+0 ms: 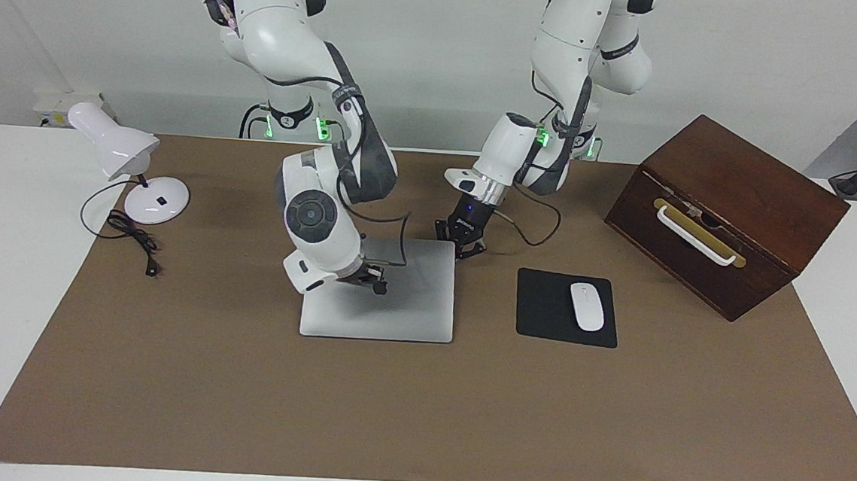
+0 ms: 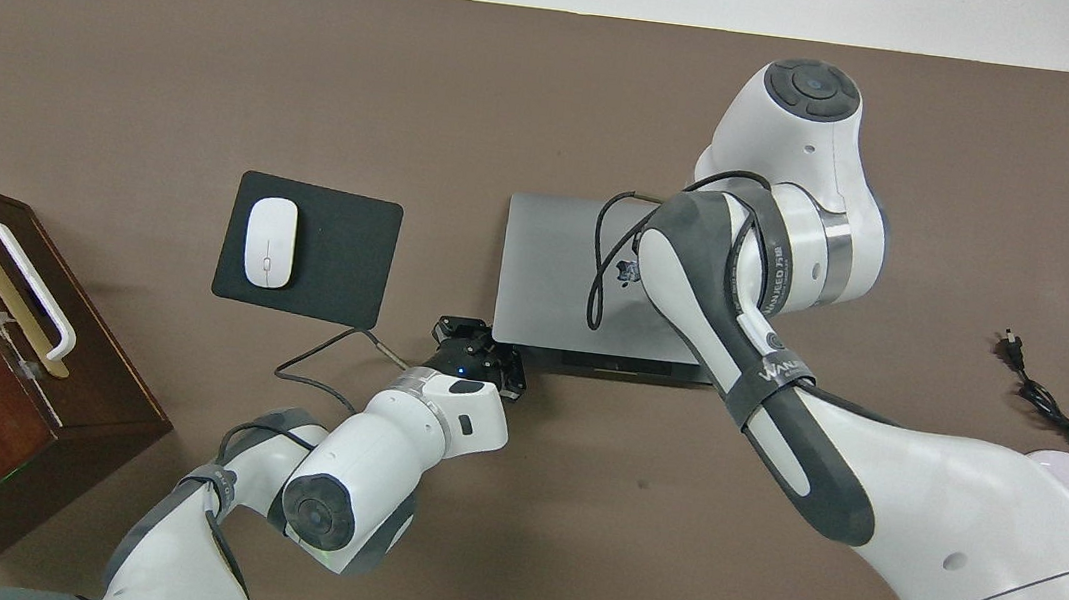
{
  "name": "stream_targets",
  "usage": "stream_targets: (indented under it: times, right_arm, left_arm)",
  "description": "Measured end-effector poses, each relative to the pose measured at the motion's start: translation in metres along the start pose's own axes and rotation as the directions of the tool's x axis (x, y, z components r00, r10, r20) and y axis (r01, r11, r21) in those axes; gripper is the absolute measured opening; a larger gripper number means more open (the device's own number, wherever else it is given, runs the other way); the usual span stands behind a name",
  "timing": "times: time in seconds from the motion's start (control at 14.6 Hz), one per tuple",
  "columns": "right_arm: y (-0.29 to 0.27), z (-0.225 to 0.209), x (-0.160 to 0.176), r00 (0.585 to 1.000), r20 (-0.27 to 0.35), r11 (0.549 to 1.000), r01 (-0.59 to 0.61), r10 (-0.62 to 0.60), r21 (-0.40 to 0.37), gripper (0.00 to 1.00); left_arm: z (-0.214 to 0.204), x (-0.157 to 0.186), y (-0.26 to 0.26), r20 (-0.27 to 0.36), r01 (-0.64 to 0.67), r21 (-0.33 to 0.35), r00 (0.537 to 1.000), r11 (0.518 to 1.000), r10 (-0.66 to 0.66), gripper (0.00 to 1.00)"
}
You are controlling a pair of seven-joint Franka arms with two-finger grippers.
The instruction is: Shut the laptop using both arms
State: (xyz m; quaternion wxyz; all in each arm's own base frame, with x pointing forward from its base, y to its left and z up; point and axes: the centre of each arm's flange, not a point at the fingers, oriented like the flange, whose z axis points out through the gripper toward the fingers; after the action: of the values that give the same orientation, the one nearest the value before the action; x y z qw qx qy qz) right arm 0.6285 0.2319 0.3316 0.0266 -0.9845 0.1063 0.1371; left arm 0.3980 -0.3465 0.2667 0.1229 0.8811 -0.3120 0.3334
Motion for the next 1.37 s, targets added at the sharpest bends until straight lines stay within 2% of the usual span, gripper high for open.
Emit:
stream_targets:
  times: [0.68,0.89,1.1,1.37]
  right_arm:
    - [-0.002,-0.001,-0.003,1.0,-0.011,1.0,0.005,-0.005,0.005,0.01]
    - [-0.005,-0.015,-0.009,1.0,-0.011,1.0,0.013,-0.013,0.004,0.01]
    - [-0.003,-0.074,-0.023,1.0,-0.005,1.0,0.017,-0.017,0.005,0.01]
    - [0.034,-0.162,-0.032,0.998,-0.053,1.0,-0.013,0.014,0.023,0.01]
  left_arm:
    - [0.0,0.0,0.0,0.0,0.0,0.0,1.0,1.0,0.0,0.01]
    - [0.0,0.0,0.0,-0.001,0.0,0.0,1.0,1.0,0.0,0.01]
    - [0.0,0.0,0.0,-0.001,0.0,0.0,1.0,1.0,0.0,0.01]
    - [0.0,0.0,0.0,-0.001,0.0,0.0,1.0,1.0,0.0,0.01]
